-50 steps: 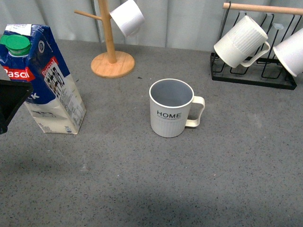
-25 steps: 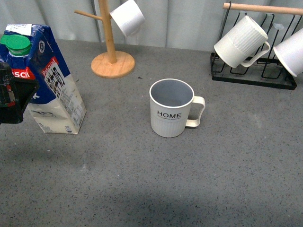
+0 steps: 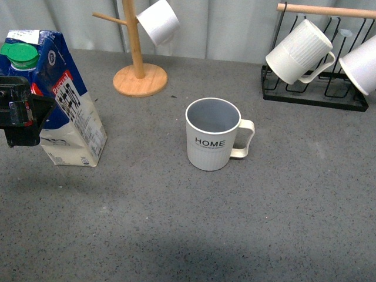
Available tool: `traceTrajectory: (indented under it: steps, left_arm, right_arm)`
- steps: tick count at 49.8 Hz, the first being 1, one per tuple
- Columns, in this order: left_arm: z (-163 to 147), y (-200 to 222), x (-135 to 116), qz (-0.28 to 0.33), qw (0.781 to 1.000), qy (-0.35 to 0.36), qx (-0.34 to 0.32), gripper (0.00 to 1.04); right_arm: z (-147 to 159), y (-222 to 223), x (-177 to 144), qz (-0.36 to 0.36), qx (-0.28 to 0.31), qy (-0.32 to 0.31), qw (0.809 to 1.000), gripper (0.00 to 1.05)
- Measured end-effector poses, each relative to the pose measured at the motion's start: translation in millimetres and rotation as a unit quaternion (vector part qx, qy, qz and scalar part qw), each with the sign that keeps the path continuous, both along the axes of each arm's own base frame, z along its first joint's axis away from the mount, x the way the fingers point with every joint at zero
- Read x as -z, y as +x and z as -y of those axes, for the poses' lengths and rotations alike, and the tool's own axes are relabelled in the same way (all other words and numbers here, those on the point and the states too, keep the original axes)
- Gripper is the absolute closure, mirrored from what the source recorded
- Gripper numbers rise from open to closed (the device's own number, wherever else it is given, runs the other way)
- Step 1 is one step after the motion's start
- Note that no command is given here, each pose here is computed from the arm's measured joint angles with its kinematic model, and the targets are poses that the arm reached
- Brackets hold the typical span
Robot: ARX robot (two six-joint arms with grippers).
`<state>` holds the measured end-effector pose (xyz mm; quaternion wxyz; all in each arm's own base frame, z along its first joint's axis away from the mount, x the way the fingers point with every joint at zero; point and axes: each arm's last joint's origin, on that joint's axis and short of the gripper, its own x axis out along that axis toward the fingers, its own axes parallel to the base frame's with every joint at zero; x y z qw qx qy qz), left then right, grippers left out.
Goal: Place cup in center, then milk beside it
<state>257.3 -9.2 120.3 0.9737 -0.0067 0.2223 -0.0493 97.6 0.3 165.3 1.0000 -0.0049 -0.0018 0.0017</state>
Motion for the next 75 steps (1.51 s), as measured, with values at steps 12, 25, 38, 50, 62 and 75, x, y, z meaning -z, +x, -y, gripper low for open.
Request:
traceTrajectory:
  steps: [12, 25, 38, 50, 62, 75]
  left_arm:
    - [1, 11, 1, 0.004, 1.0, 0.001, 0.001, 0.06]
    - [0, 20, 3, 0.004, 1.0, 0.001, 0.0, 0.06]
    - [0, 25, 3, 0.006, 1.0, 0.001, -0.003, 0.06]
    - [0, 28, 1, 0.009, 1.0, 0.001, -0.003, 0.37]
    - [5, 27, -1, 0.006, 1.0, -0.003, 0.008, 0.78]
    - [42, 32, -14, 0.033, 0.999, 0.005, 0.038, 0.99]
  right_arm:
    - [0, 0, 0, 0.0, 0.0, 0.0, 1.0, 0.09]
    - [0, 0, 0, 0.0, 0.0, 0.0, 1.0, 0.09]
    - [0, 0, 0, 0.0, 0.0, 0.0, 1.0, 0.09]
    - [0, 0, 0, 0.0, 0.0, 0.0, 1.0, 0.09]
    - [0, 0, 0, 0.0, 0.0, 0.0, 1.0, 0.09]
    - [0, 0, 0, 0.0, 0.0, 0.0, 1.0, 0.09]
